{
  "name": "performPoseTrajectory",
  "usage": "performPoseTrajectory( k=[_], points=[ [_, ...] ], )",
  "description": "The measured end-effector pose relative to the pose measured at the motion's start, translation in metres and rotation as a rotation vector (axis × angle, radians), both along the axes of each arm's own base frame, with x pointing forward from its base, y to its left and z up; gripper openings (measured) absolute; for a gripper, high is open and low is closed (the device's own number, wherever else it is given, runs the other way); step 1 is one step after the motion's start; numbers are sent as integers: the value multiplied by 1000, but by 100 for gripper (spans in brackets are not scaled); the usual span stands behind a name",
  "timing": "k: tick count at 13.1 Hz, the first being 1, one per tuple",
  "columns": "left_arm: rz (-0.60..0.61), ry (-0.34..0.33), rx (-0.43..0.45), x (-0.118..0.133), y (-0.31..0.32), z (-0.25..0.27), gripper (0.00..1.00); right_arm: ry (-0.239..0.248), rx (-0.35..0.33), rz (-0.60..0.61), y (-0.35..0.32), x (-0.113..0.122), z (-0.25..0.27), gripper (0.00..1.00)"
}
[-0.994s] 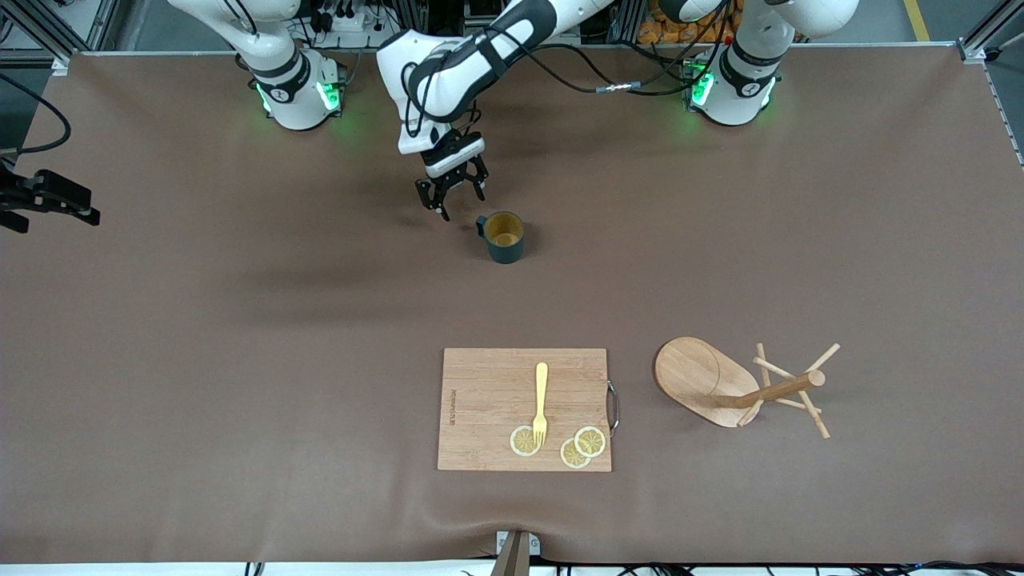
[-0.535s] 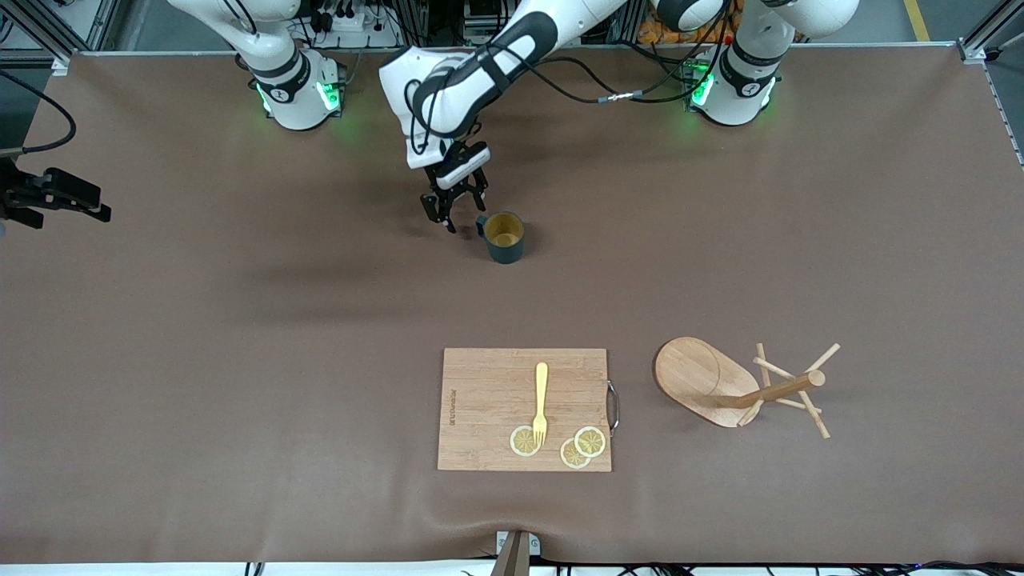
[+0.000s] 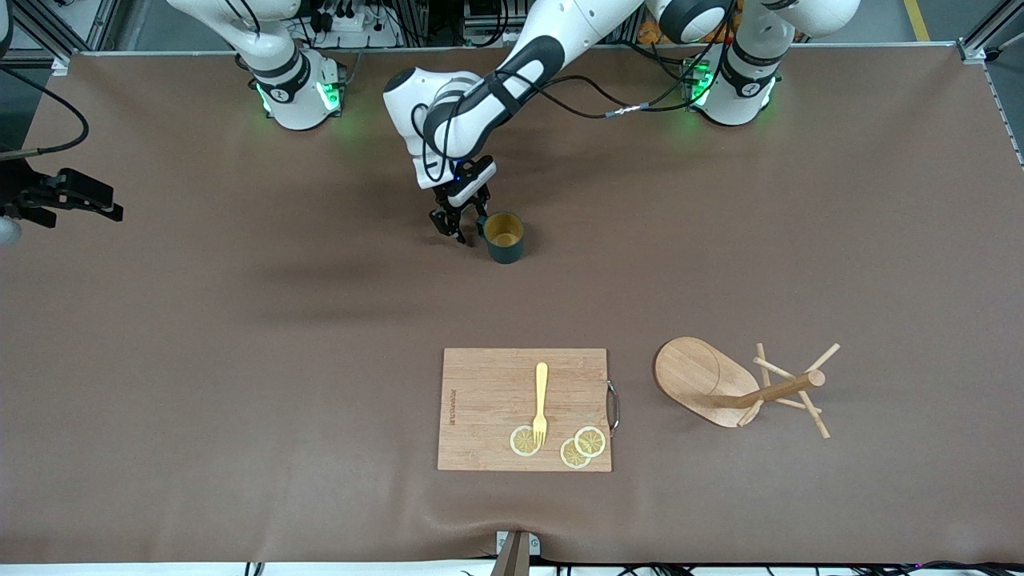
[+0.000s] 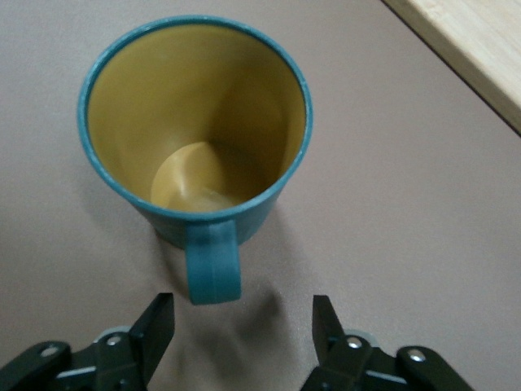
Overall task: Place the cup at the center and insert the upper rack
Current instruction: 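Lower the left gripper and grasp the mug by its handle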
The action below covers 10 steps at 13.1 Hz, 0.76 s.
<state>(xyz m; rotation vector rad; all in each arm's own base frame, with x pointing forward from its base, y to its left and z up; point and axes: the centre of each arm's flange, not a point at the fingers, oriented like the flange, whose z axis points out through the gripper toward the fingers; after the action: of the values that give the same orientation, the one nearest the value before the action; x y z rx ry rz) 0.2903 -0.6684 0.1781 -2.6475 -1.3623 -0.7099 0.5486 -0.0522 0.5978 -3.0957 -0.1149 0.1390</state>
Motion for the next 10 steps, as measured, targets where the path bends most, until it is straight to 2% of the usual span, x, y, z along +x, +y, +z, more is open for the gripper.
performPoseTrajectory(
  k=[6,10],
  points=[
    [91,32,-10,16,11,-12,72,-5,0,6,3,0,3,100],
    [117,57,-8,18,14,-21,65,-5,0,7,4,0,3,100]
  ],
)
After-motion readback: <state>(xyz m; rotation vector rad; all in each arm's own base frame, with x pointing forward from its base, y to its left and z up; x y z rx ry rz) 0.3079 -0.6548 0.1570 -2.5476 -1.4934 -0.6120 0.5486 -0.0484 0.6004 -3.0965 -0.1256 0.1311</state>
